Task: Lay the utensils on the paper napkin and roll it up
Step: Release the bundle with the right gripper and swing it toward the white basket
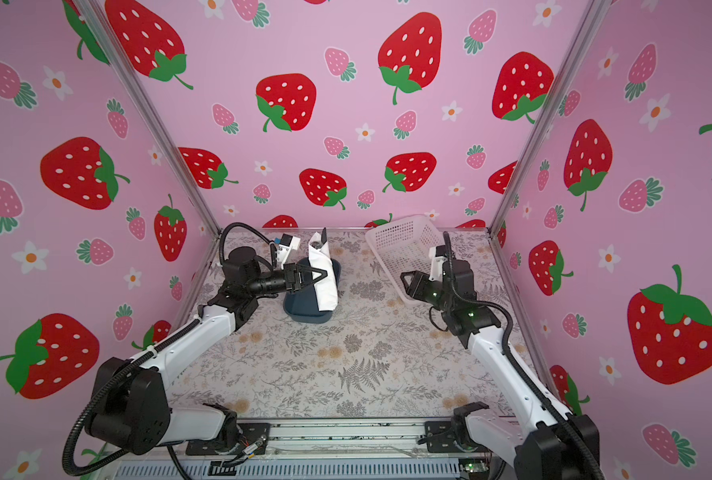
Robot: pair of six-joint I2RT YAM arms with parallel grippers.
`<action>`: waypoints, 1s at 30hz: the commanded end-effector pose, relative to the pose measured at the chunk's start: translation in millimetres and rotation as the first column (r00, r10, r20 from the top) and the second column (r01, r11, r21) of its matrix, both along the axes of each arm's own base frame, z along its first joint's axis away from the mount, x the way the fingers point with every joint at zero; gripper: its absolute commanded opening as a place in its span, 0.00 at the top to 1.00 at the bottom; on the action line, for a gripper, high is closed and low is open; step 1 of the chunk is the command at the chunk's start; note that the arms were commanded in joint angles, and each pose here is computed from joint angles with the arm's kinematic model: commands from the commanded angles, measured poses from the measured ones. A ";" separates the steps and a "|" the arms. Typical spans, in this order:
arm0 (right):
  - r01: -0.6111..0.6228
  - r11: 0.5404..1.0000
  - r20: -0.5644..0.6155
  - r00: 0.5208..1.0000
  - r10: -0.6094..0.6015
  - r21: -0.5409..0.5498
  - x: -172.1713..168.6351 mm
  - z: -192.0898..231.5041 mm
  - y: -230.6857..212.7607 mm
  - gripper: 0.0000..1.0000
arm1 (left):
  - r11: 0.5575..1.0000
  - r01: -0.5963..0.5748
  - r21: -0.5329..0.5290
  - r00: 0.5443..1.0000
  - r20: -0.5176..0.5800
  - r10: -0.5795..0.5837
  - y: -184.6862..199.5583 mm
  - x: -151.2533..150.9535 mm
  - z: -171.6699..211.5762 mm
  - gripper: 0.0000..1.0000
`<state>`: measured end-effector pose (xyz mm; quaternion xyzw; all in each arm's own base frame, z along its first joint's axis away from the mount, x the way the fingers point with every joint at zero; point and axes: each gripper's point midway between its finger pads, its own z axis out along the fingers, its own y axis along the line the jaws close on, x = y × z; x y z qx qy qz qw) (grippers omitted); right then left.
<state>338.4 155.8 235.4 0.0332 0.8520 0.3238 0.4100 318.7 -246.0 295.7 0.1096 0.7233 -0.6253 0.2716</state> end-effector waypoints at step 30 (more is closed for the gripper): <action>0.139 0.975 -0.208 0.963 -0.174 -0.171 171.6 -96.5 -157.6 0.34 | 0.991 0.113 -0.072 0.992 0.069 -0.108 -43.0 -25.7 29.4 0.84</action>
